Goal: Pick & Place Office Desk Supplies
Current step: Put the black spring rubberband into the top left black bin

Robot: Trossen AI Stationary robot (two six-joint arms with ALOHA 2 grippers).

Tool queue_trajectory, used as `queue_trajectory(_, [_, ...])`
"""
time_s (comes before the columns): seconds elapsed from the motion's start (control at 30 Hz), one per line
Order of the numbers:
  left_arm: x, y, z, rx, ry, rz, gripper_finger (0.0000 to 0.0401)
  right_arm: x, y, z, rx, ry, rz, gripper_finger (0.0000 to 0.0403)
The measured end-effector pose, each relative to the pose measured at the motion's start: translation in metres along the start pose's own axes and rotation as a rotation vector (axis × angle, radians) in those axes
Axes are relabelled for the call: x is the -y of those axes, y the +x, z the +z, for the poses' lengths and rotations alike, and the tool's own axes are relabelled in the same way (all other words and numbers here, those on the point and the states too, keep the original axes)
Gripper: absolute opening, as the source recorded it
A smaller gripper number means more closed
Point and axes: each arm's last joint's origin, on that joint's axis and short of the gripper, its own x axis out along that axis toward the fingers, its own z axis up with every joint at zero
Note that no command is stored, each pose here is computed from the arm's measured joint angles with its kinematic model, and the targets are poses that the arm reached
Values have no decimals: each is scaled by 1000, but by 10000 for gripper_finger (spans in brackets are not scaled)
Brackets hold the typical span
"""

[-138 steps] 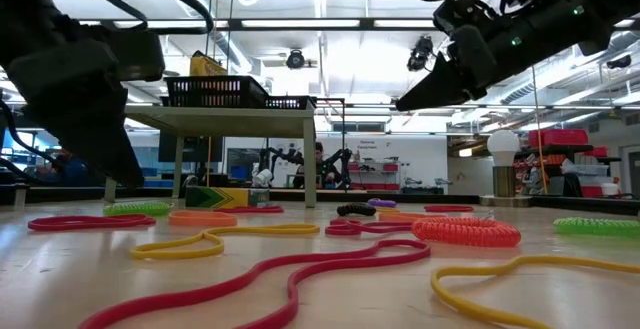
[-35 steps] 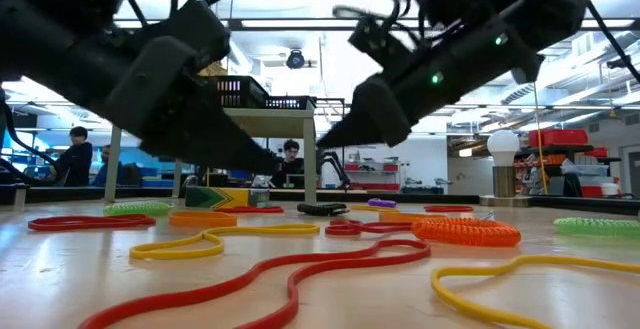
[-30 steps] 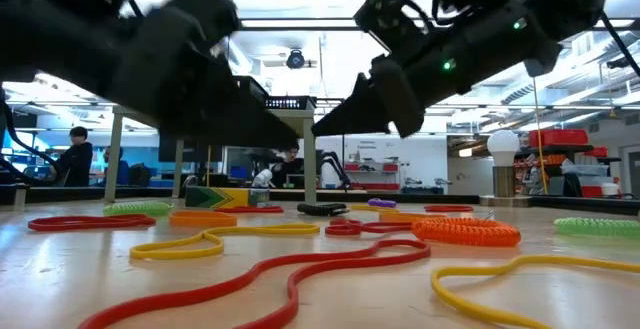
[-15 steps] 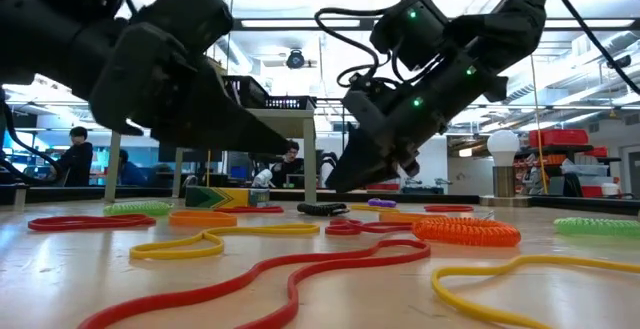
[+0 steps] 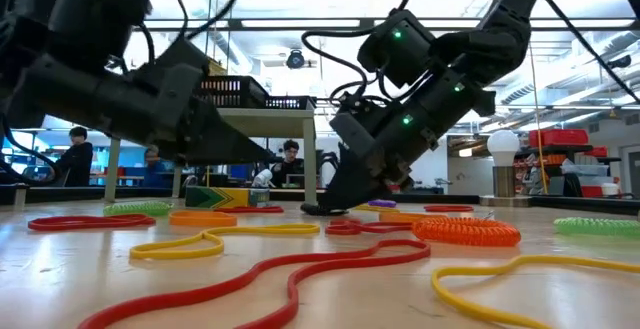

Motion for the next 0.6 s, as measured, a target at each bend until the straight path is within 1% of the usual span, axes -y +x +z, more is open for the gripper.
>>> queue_trajectory(0.07, [-4, 5, 1, -7, -31, 21, 104, -3, 1, 2, -1, -26, -2, 112])
queue_trajectory(0.17, [-8, 9, 3, -7, -65, 44, 104, -4, 1, 2, -10, -59, -6, 81])
queue_trajectory(0.27, [-10, 11, 3, -17, -92, 33, 104, -4, 1, 1, -17, -94, -13, 43])
queue_trajectory(0.33, [-11, 12, 3, -26, -105, 20, 104, -5, 1, 1, -12, -135, -23, 26])
queue_trajectory(0.47, [-11, 13, 2, -54, -142, -22, 104, -14, -3, -1, 25, -255, -74, 20])
queue_trajectory(0.6, [-11, 17, 4, -76, -196, -84, 113, -34, -10, -3, 124, -387, -109, 27])
